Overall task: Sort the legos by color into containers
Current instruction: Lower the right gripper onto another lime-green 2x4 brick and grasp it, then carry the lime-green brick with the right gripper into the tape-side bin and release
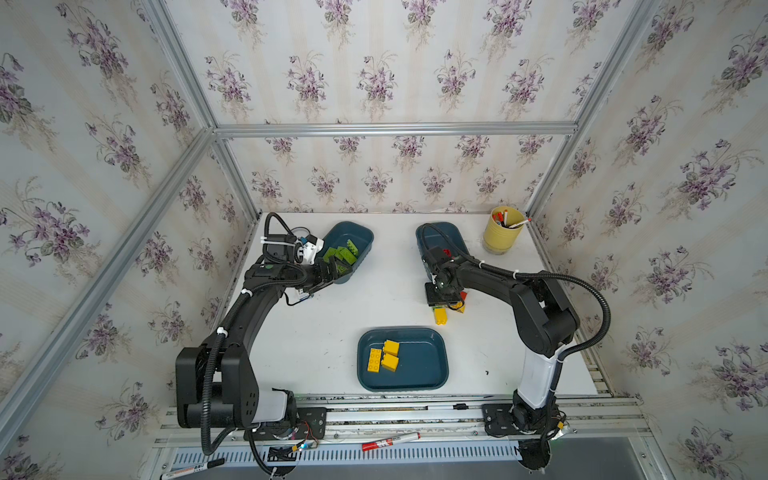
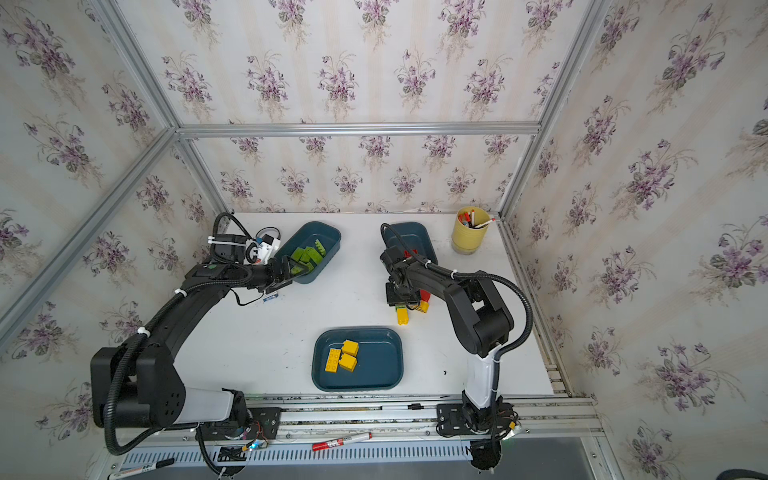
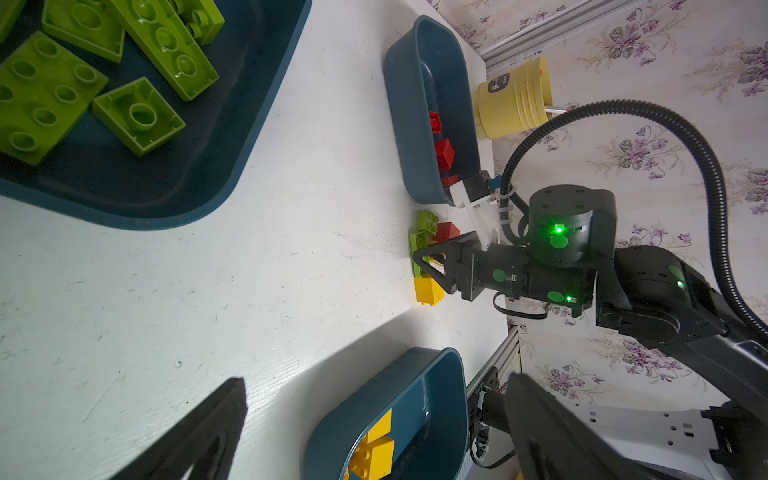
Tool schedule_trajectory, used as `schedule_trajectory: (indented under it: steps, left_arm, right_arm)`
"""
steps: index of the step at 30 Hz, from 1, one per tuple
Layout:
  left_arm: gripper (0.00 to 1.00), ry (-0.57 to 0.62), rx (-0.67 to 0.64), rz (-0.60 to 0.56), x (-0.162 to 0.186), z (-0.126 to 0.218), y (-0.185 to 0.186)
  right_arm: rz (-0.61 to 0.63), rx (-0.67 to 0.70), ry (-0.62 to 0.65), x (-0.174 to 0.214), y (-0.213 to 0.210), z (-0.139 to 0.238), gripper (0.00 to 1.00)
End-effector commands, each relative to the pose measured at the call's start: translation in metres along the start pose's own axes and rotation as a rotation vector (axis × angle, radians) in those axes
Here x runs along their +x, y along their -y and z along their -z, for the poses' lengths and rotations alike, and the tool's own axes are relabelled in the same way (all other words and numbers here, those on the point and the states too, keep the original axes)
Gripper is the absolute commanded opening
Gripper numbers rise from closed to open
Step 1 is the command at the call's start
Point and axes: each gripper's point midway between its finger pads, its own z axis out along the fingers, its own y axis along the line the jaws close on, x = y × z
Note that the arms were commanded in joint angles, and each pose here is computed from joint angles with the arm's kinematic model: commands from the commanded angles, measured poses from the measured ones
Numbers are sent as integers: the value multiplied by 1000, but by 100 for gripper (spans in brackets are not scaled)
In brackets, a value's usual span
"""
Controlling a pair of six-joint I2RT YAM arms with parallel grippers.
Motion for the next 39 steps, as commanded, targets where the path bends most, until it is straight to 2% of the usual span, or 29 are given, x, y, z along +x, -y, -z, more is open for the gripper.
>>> schedule_trajectory:
  steps: [1, 10, 15, 20, 25, 31, 39]
  left_arm:
    - [99, 9, 9, -17, -2, 0, 1]
    - [99, 8, 12, -19, -4, -1, 1]
    - [99, 9, 15, -24, -4, -1, 3]
    - [99, 13, 13, -27, -4, 1, 3]
    - [99, 22, 6, -31, -6, 4, 3]
    - [99, 38, -34, -32, -5, 14, -3]
    - [99, 75, -103, -25, -6, 30, -14]
  right_arm:
    - [-5, 9, 2, -2, 0, -5, 42]
    - [15, 14, -3, -1, -1, -7, 30]
    - [67, -40, 47, -7, -13, 19, 25]
    - [258, -177, 156, -13, -66, 56, 24]
    - [430, -325, 294, -45, -125, 94, 24]
    - [526, -480, 380, -86, -180, 110, 23]
    - [569, -543, 496, -146, -227, 107, 23]
